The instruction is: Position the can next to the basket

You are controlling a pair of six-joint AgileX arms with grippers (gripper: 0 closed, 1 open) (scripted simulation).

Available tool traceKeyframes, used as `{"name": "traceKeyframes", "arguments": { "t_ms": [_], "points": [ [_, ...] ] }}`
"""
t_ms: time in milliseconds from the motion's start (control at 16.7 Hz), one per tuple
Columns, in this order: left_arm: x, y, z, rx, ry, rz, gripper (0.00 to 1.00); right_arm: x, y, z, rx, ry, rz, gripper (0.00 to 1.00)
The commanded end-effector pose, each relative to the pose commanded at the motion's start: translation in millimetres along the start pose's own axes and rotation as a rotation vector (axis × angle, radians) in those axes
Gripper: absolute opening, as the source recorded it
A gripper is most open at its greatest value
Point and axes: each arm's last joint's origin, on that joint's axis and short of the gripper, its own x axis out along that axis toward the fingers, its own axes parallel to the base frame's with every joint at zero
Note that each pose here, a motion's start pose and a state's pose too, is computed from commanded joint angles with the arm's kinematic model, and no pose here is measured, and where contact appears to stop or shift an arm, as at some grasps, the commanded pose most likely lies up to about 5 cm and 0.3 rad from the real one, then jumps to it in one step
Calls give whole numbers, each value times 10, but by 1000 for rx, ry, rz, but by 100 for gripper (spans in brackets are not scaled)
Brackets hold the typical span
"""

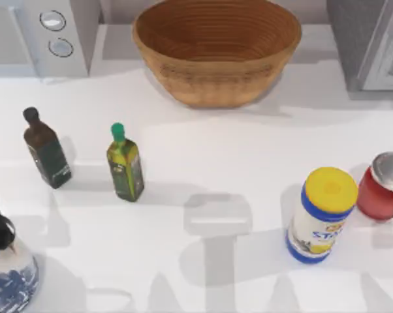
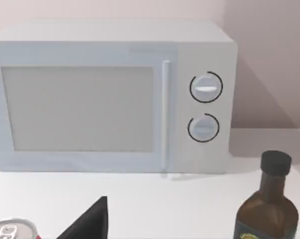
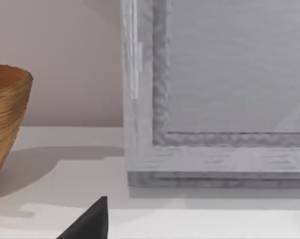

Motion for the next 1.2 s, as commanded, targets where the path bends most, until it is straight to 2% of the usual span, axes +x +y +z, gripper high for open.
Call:
{"name": "traceKeyframes", "arguments": {
  "t_ms": [240, 540, 720, 900, 1020, 1200],
  "points": [
    [1, -4, 63, 17, 16, -6, 100, 0, 0, 0, 0, 0, 0, 100],
    [82, 9, 497, 150, 171, -7, 100, 0, 0, 0, 0, 0, 0, 100],
    [277, 57, 819, 276, 350, 1, 100, 0, 0, 0, 0, 0, 0, 100],
    [622, 154, 1073, 413, 588, -15, 100, 0, 0, 0, 0, 0, 0, 100],
    [919, 254, 1162, 497, 768, -52, 100, 0, 0, 0, 0, 0, 0, 100],
    [1409, 462, 1156, 594, 1039, -155, 100, 0, 0, 0, 0, 0, 0, 100]
  ]
}}
